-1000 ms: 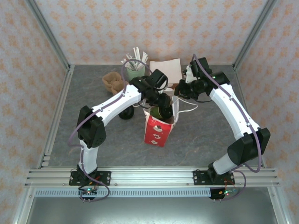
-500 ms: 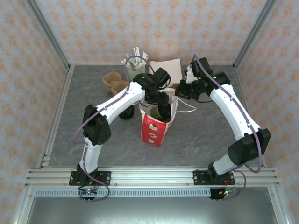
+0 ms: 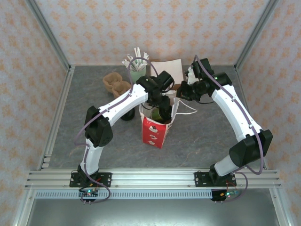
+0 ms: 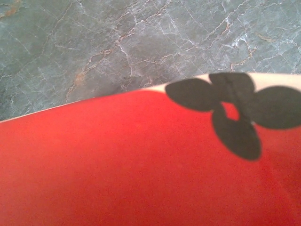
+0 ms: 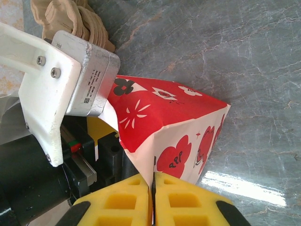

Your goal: Pack the takeout coffee

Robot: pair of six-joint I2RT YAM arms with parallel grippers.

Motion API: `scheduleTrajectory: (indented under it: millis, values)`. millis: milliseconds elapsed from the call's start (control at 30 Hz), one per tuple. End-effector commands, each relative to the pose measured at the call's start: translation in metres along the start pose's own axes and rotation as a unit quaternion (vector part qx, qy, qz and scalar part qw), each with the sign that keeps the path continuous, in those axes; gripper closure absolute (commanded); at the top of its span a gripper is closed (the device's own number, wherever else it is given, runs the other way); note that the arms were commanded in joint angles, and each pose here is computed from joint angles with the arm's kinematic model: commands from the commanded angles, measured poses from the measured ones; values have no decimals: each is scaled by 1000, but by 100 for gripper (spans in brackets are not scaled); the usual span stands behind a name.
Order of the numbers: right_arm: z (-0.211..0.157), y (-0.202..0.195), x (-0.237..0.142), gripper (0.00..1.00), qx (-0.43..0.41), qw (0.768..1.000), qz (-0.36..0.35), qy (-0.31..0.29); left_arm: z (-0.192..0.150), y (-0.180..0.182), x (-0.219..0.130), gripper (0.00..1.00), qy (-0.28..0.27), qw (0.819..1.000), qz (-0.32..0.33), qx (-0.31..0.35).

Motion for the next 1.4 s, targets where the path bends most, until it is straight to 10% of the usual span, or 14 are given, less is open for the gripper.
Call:
scheduleTrajectory:
  millis: [0, 700, 1367]
  values:
    - [2, 1, -11, 89, -11, 1000, -5, -14, -11, 12, -1, 56, 32, 998, 56, 2]
    - [6, 3, -9, 89, -7, 1000, -5, -18, -12, -14, -24, 55, -20, 996, -86, 20]
    - [7, 4, -6, 89, -1, 1000, 3, -12, -12, -5, 4, 55, 1, 1000, 15, 17]
Point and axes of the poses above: each hand's point on the last joint's axis, 136 mm out from that joint toward the fingers, its own x axis out along the fingers, its own y axis along the line the jaws close on, z = x × y, the point moved 9 cm from there along -x, back along the fingers, and after that the axes turned 5 degrees about x, right-handed, at the moved point
